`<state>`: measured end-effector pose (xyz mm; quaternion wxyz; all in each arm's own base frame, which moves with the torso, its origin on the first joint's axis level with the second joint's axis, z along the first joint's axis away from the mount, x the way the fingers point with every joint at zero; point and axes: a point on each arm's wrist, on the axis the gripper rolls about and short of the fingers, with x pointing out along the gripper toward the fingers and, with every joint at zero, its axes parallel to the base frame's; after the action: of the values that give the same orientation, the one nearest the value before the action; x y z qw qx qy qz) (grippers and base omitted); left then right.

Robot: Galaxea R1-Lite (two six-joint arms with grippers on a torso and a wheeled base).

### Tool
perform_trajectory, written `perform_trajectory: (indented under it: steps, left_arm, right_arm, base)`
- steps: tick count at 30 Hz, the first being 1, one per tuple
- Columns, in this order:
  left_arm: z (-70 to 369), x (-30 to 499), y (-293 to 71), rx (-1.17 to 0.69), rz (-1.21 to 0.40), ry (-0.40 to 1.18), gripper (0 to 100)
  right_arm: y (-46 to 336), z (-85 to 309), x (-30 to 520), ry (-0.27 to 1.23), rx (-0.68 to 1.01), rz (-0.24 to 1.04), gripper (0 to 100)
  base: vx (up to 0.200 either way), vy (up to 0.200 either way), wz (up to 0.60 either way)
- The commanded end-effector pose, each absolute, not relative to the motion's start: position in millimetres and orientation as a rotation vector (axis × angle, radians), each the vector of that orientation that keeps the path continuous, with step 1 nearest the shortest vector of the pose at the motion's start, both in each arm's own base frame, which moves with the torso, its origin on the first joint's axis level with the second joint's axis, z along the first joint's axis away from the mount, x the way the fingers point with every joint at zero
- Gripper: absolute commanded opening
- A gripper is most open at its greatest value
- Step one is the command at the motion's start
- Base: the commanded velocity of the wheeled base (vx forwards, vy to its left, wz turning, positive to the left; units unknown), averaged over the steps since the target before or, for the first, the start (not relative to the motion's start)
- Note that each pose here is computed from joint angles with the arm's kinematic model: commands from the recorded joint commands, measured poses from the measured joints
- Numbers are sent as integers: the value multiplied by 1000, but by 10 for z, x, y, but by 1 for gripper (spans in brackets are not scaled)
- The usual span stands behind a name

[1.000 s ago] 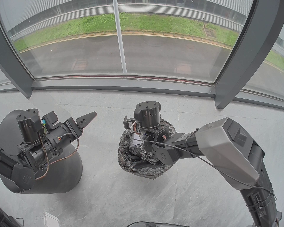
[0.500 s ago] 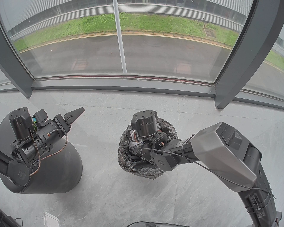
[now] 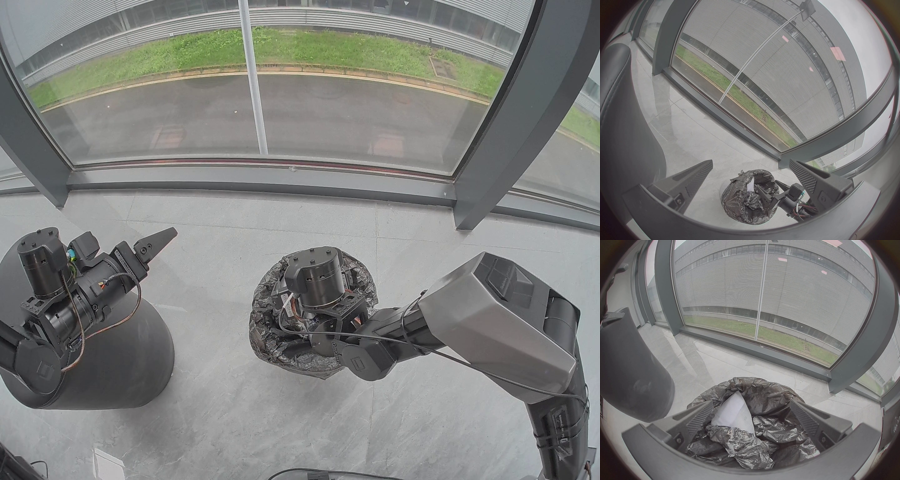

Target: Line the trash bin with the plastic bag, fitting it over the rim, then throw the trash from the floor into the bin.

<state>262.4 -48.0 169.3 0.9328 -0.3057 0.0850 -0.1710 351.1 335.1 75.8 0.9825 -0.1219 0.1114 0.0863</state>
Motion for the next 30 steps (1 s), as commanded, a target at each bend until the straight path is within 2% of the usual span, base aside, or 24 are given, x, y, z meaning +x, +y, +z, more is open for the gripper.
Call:
perform_trajectory:
  steps: [1, 3, 15, 16, 30]
  left_arm:
    - [1699, 2620, -479, -626, -351, 171, 100]
    - [1695, 2623, -480, -626, -350, 172, 100]
    - [1691, 2625, -480, -626, -350, 174, 100]
    - [1691, 2625, -480, -626, -350, 174, 100]
    - [1691, 2626, -476, -626, -349, 173, 100]
  right_arm:
    - [3367, 729, 3489, 228, -247, 179, 100]
    - [3396, 590, 3506, 240, -256, 181, 100]
    - [3415, 474, 3505, 238, -254, 182, 100]
    - [3421, 447, 3511, 237, -255, 182, 0]
    - [3482, 290, 3578, 234, -257, 189, 0]
  base:
    - [0, 0, 0]
    - [0, 0, 0]
    - [0, 0, 0]
    - [0, 0, 0]
    - [0, 0, 0]
